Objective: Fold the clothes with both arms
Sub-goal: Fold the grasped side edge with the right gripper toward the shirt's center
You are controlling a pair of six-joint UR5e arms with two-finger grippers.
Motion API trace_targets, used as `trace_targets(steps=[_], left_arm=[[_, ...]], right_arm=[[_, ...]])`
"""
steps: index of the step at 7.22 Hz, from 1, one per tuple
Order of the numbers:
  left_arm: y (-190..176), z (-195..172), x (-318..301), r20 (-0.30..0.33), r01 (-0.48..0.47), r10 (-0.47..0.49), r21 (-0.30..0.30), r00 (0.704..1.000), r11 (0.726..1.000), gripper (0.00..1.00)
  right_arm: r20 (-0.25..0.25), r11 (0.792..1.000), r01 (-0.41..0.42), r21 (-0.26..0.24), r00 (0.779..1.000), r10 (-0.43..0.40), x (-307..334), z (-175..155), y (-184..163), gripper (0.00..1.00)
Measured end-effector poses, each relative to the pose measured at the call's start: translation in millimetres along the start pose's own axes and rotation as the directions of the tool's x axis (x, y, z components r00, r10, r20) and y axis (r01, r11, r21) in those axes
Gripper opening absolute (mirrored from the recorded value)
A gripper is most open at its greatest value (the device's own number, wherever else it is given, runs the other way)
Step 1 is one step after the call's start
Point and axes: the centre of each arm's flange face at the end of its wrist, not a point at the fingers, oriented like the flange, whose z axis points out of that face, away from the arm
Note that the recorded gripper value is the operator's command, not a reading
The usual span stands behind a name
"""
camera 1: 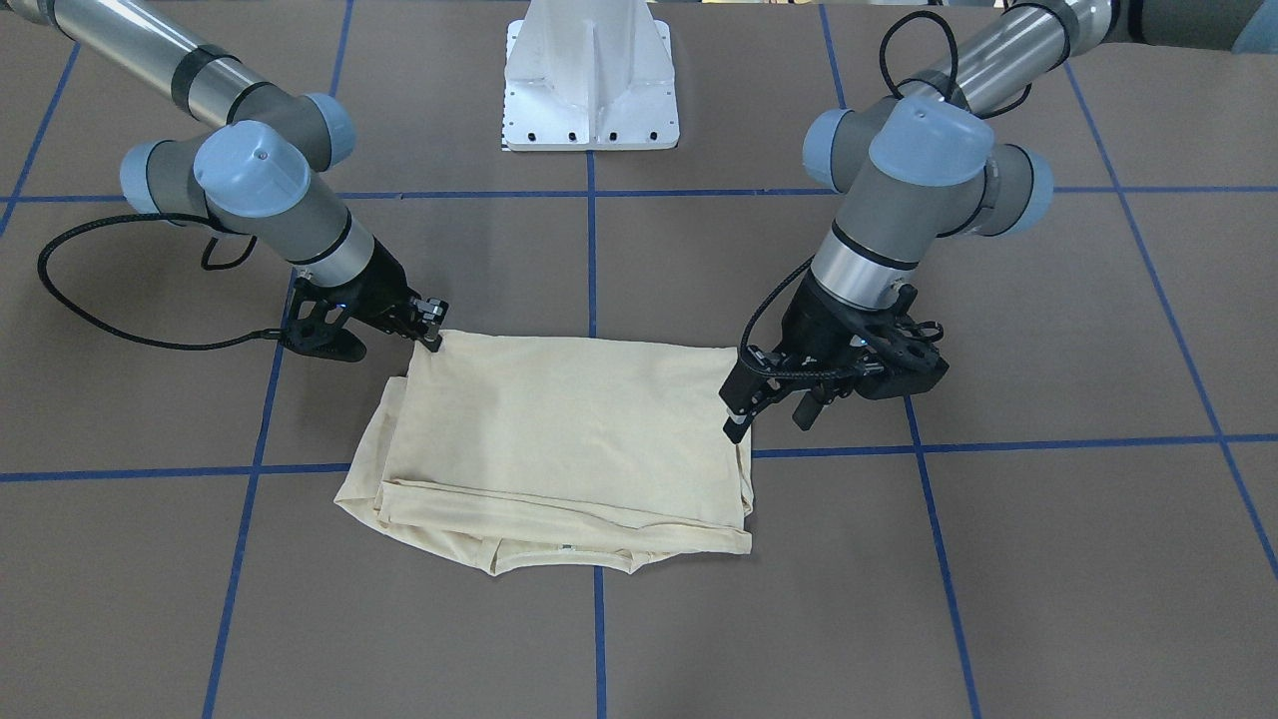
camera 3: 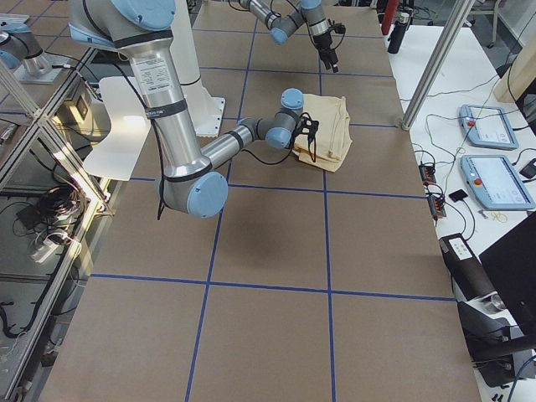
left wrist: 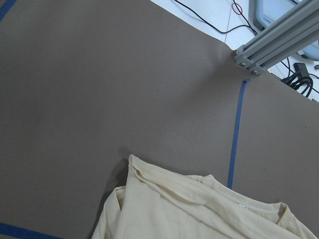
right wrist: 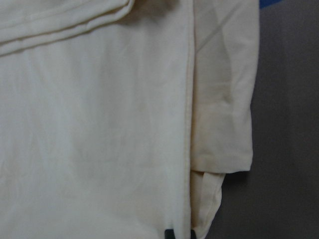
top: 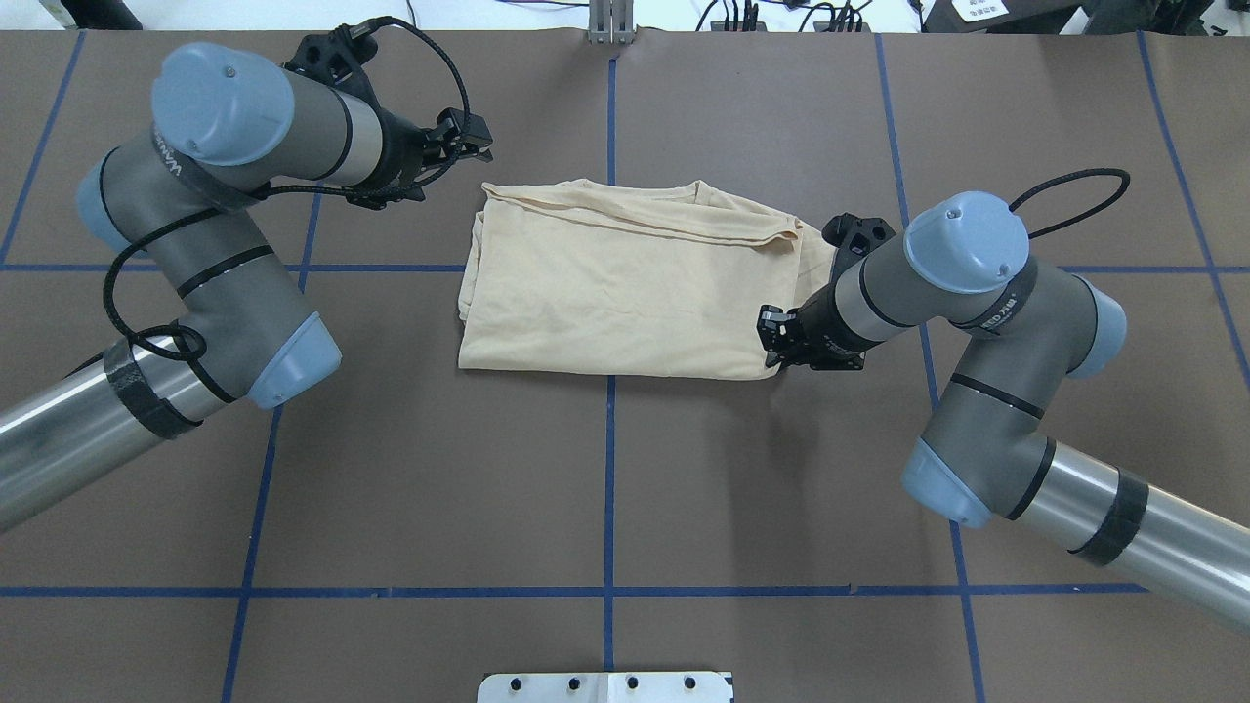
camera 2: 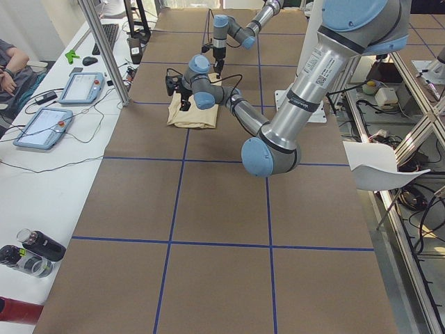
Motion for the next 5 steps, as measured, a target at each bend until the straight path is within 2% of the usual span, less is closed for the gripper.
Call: trace_targets(steps=[2, 3, 5], left_arm=[[0, 1, -6, 0.008, 0.002, -0.002, 0.001, 1.000, 1.000, 0.99], [0, 1, -7, 0.009, 0.002, -0.002, 0.001, 1.000, 1.000, 0.99], [0, 1, -9, 0.012, 0.003, -0.003, 0.002, 1.000, 1.000, 0.99]], right_arm=[[0.016, 0.994, 0.025, -0.108, 1.000, -0.024, -9, 5, 36, 0.00], [0.019, 0.983, 0.017, -0.184, 1.000, -0.013, -17, 10, 59, 0.00], [0.017, 0.947, -0.020, -0.322, 1.000, 0.026, -41, 20, 113, 0.00]])
